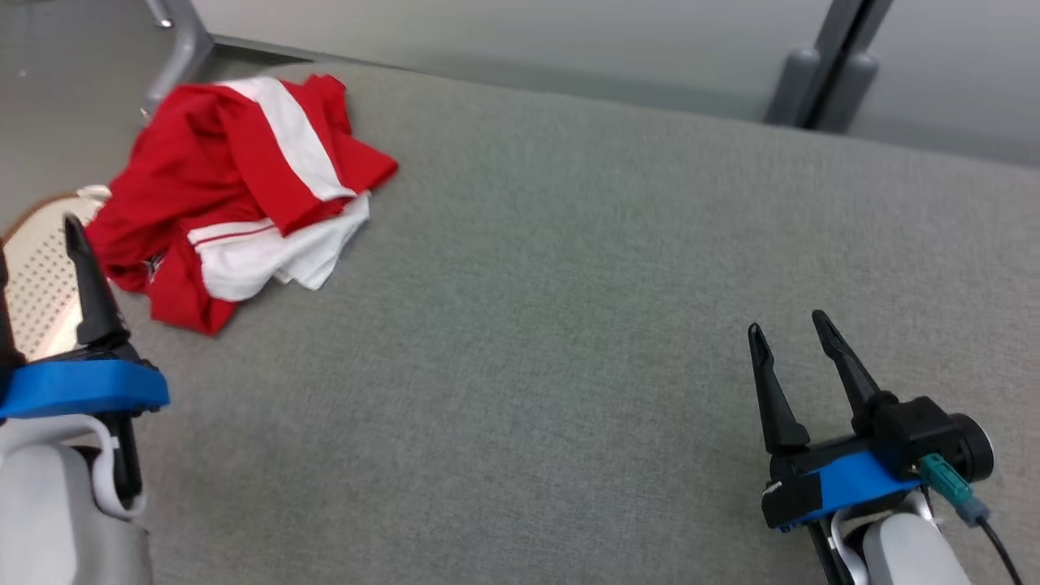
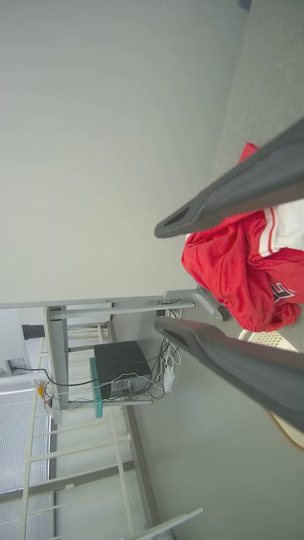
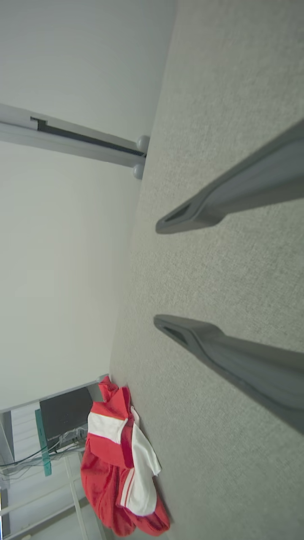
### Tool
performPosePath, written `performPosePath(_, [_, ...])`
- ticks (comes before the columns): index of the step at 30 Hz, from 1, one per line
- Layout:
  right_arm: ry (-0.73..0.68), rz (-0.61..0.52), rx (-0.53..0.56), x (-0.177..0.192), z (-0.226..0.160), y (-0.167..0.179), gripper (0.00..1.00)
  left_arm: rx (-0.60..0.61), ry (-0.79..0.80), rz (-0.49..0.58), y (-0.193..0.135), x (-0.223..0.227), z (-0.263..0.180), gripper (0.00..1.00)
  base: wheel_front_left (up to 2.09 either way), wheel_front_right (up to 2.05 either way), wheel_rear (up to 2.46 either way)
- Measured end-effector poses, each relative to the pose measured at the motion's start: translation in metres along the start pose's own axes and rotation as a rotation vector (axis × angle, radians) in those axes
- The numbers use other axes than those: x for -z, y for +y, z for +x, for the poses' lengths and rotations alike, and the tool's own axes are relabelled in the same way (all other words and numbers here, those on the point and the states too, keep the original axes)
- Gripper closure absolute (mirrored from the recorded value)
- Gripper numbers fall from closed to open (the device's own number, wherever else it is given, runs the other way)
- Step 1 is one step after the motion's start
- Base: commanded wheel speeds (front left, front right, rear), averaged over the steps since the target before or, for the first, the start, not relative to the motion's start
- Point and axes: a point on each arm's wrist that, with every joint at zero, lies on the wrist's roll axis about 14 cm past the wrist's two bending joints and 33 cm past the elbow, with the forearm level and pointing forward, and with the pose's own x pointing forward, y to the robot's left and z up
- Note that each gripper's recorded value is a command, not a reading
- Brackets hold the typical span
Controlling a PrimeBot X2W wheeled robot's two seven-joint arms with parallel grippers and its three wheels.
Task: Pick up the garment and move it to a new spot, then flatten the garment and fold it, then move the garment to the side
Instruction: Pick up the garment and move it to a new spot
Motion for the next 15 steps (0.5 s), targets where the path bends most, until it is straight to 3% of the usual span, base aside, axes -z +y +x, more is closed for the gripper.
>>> performPosePath(8, [-0.043, -0.065, 0.116, -0.005, 0.003, -0.053, 0.00, 0.079, -0.069, 0.025, -0.043, -0.011, 0.101, 0.00, 0.00, 0.00, 0.00])
performPosePath(15, [-0.060, -0.124, 0.222, -0.007, -0.007, -0.097, 0.00, 0.116, 0.022, 0.058, -0.070, 0.033, 0.162, 0.00, 0.00, 0.00, 0.00])
